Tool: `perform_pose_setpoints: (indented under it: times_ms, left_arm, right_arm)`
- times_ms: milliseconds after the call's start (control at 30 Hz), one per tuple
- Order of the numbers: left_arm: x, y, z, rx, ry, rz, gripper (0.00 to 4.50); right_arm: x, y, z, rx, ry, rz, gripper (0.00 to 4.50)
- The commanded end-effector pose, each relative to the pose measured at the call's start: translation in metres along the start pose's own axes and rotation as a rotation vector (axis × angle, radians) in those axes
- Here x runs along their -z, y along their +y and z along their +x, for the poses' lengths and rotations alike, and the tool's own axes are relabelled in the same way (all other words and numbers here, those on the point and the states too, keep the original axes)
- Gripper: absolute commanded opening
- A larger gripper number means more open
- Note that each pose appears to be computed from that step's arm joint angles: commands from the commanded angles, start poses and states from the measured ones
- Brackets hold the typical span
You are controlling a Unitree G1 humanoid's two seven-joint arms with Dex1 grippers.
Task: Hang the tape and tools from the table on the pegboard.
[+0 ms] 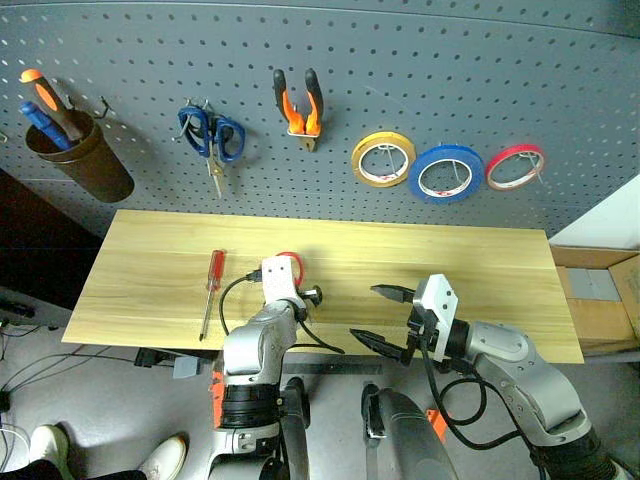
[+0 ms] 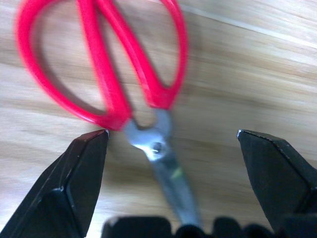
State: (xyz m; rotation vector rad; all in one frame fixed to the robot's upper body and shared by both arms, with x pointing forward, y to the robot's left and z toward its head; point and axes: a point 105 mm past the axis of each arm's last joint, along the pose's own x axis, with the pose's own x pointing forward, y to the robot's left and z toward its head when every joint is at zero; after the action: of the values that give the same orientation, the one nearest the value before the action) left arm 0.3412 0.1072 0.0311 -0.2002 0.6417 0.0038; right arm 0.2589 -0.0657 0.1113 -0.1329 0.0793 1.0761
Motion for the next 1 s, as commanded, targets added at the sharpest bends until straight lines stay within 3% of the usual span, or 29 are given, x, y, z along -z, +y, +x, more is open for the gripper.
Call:
perform_pose_setpoints:
  times_ms: [33, 267, 367, 700, 867, 1000]
  left_arm:
    - [0.032, -0.001, 0.003, -0.023, 0.128, -0.018, 4.46]
    - [0.034, 0.006, -0.001, -0.067, 0.138, -0.076, 4.46]
    - [0.035, 0.011, -0.006, -0.102, 0.146, -0.116, 3.91]
    - [0.043, 0.011, -0.008, -0.127, 0.198, -0.173, 0.35]
    - [0.045, 0.016, -0.007, -0.135, 0.212, -0.175, 0.24]
    - [0.024, 0.027, -0.005, -0.120, 0.119, -0.160, 0.24]
  right_arm:
    - [-0.015, -0.002, -0.001, 0.009, -0.053, -0.010, 4.50]
    - [-0.017, -0.008, -0.001, 0.018, -0.053, -0.013, 4.50]
    - [-0.017, -0.009, -0.001, 0.017, -0.052, -0.016, 4.50]
    - [-0.018, -0.009, -0.001, 0.007, -0.051, -0.023, 4.50]
    - [-0.016, -0.009, -0.002, 0.001, -0.043, -0.033, 4.50]
    - [-0.015, -0.006, -0.001, -0.017, -0.038, -0.055, 4.50]
